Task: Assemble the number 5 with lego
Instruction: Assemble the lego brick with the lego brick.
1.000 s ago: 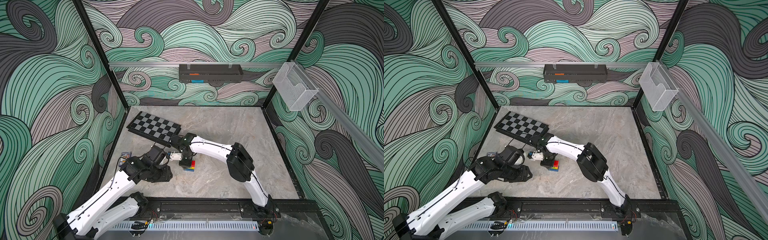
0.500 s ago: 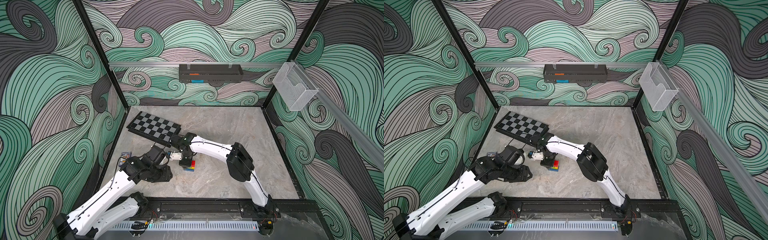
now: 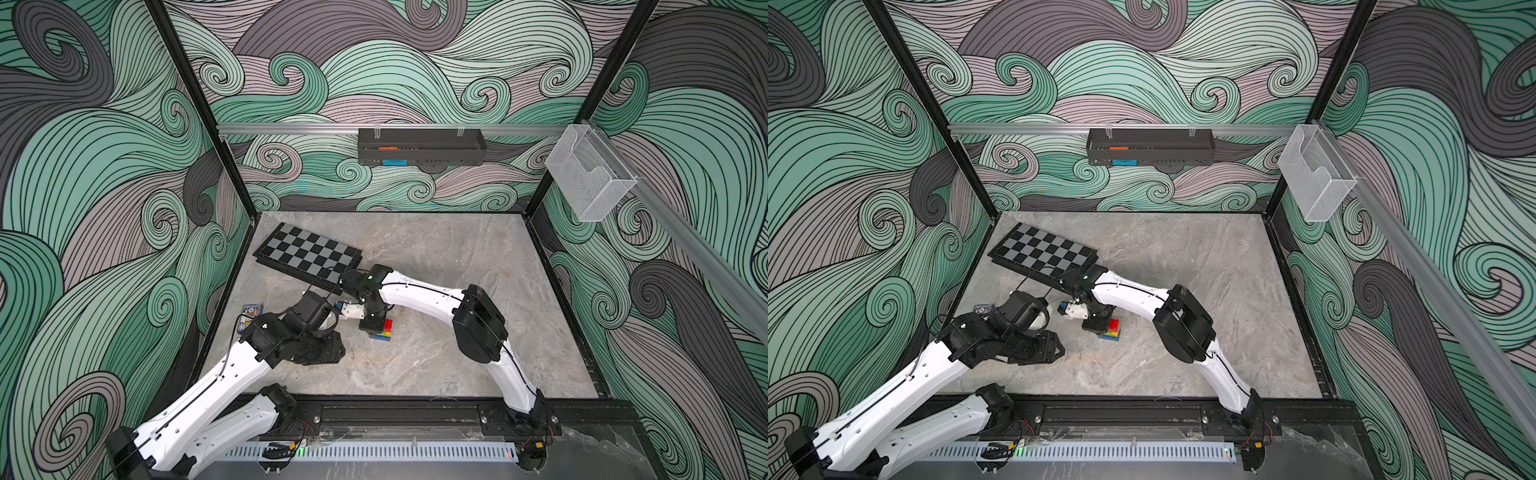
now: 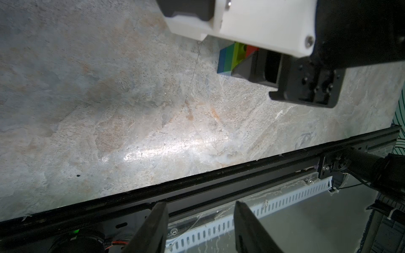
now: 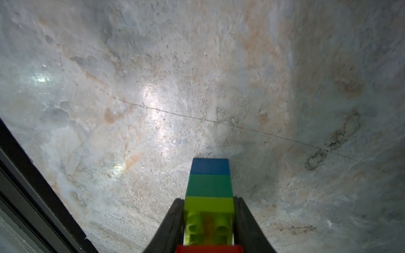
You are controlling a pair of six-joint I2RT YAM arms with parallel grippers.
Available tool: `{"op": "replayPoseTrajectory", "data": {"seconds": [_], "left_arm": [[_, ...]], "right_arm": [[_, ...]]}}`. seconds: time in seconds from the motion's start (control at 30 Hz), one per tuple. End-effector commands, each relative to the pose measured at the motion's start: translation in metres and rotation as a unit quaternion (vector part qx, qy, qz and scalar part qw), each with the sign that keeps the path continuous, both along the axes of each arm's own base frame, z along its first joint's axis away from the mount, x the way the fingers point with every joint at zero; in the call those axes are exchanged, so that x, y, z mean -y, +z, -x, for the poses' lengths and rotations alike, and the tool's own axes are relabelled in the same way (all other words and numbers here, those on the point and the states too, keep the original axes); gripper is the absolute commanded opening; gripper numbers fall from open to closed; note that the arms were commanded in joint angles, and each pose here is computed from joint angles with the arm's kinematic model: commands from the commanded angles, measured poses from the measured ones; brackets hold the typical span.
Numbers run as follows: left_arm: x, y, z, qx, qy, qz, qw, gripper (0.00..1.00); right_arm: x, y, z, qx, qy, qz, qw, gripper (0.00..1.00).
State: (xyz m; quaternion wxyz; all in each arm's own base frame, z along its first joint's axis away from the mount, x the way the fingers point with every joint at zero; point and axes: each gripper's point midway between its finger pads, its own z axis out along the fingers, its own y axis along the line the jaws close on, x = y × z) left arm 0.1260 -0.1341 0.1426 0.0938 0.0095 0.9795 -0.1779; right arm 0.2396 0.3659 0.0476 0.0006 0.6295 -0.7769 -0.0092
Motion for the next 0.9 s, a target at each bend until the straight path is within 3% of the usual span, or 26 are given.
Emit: {"op": "replayPoseTrajectory", "data": {"seconds": [0.0,0.57,0.7,0.87], "left_arm": [[-0.003,-0.002,0.005,-0.007,-0.003,-0.002,1.000,0.52],[-0.003,-0.003,0.006,-0.010,-0.001,0.000,1.000,0.52],[-0.003,-0.004,0.006,-0.011,-0.002,0.001,1.000,0.52],[-0.002,-0.004,0.007,-0.013,-0.002,0.002,1.000,0.52]], "right_arm": [[0.048,-0.048,-0.004,-0.017,-0.019,0.114,0.993,0.21],[0.039,-0.034,-0.008,-0.006,-0.025,0.096,0.995,0.31],[0.038,-0.030,-0.010,-0.002,-0.029,0.091,0.995,0.44],[0.035,-0.021,-0.014,0.009,-0.031,0.082,0.996,0.50]]}}
